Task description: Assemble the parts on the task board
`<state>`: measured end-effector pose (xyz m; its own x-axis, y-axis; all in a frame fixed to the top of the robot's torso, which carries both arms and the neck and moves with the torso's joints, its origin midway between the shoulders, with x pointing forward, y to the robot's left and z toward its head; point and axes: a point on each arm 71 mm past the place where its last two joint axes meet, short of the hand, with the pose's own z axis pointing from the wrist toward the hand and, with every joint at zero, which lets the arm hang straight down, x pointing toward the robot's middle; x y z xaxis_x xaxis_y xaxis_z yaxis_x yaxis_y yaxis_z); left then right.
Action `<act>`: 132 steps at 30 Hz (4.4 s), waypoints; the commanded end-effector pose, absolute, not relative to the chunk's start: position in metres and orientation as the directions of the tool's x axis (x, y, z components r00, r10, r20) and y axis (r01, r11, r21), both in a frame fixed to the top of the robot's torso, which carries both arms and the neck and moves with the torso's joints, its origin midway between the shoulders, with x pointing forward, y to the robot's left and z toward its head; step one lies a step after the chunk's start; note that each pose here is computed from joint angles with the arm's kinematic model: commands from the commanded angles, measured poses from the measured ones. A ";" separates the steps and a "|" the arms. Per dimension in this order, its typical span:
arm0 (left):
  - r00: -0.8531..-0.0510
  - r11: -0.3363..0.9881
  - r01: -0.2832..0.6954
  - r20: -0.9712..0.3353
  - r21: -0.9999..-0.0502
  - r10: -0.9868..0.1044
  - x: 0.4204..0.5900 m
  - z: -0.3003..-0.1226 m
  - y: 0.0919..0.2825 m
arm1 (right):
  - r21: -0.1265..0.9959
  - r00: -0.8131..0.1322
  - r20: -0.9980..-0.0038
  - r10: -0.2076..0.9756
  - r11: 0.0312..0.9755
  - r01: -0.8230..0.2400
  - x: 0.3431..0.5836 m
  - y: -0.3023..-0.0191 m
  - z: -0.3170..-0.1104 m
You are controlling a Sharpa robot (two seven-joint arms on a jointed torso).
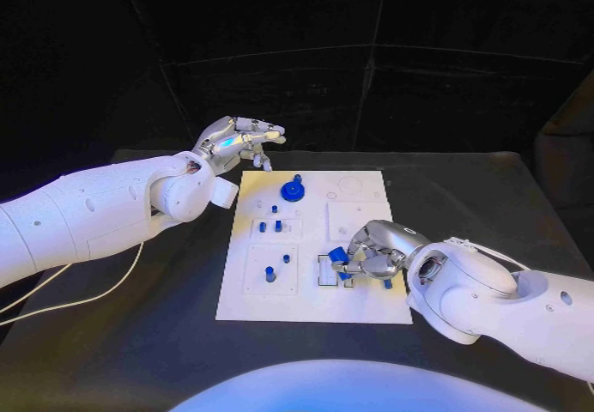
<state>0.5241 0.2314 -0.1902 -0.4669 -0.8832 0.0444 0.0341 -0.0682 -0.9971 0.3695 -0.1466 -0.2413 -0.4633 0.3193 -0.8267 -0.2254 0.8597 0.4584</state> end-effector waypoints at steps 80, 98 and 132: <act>-0.473 -0.075 0.034 0.050 -0.997 -0.879 0.525 -0.190 0.229 | 0.403 -0.518 -0.822 0.236 0.884 -0.237 0.377 -0.130 -0.252; -0.472 -0.073 0.033 0.049 -0.997 -0.880 0.525 -0.190 0.230 | 0.426 -0.470 -0.840 0.272 0.867 -0.259 0.381 -0.127 -0.249; -0.465 -0.072 0.036 0.048 -0.997 -0.884 0.523 -0.191 0.234 | 0.232 -0.461 -0.877 0.136 0.960 -0.157 0.380 -0.233 -0.238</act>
